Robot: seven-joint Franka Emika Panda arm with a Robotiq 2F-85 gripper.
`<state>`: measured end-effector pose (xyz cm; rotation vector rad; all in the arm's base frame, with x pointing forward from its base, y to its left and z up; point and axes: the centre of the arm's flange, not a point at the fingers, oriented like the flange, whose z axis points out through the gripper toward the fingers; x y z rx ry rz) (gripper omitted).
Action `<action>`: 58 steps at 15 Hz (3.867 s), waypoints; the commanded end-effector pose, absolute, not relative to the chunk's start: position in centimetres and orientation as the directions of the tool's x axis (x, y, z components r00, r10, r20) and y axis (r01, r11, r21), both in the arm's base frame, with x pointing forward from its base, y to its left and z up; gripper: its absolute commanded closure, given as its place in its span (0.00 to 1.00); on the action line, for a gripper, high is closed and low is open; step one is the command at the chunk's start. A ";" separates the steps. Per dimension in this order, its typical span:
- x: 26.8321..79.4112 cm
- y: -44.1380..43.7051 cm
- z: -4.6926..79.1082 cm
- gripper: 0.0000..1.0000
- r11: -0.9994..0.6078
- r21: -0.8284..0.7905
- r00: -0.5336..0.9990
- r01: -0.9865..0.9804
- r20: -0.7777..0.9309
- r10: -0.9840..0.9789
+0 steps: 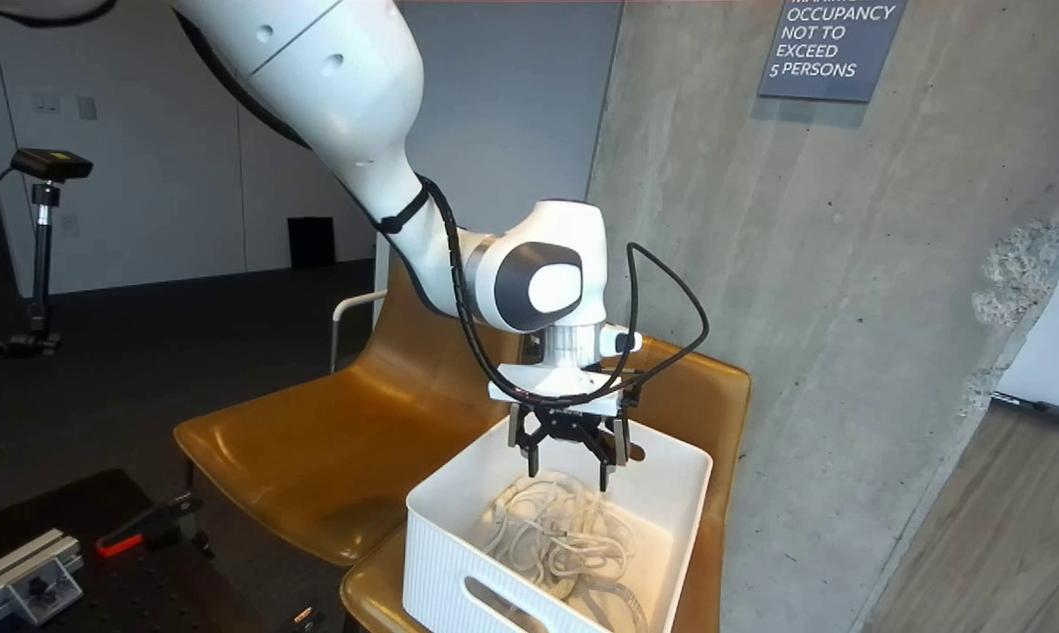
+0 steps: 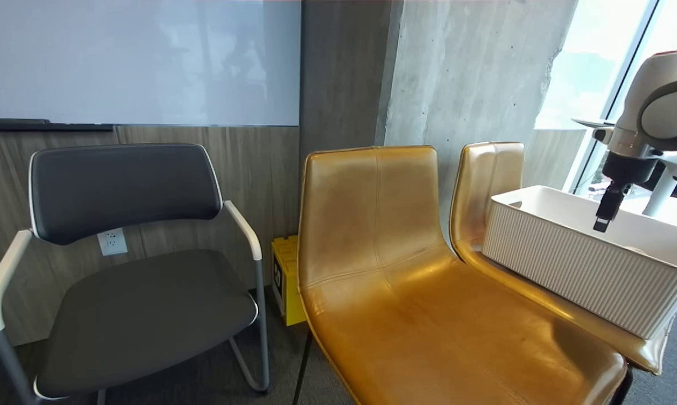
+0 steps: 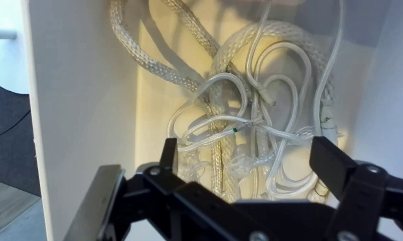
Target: Put the ropes in then out the basket
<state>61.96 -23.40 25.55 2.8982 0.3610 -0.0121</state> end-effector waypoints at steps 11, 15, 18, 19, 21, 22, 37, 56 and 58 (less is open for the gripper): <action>65.2 -25.3 9.8 0.00 -0.911 0.212 0.932 0.355 -0.155 0.327; 63.6 -25.4 8.3 0.26 -0.914 0.192 0.929 0.357 -0.180 0.325; 62.5 -24.4 8.4 0.38 -0.921 0.184 0.934 0.343 -0.175 0.313; 62.3 -24.0 8.6 0.45 -0.923 0.180 0.935 0.339 -0.173 0.310; 61.8 -23.4 9.1 0.61 -0.925 0.182 0.937 0.334 -0.174 0.304; 61.6 -23.2 9.5 0.68 -0.926 0.184 0.938 0.329 -0.173 0.299; 65.8 -16.8 37.4 0.98 -0.918 0.291 0.961 0.269 -0.011 0.278; 66.6 21.7 56.7 0.98 -0.814 0.101 0.810 0.572 0.084 0.580; 66.7 23.8 55.1 0.98 -0.802 0.070 0.799 0.593 0.075 0.597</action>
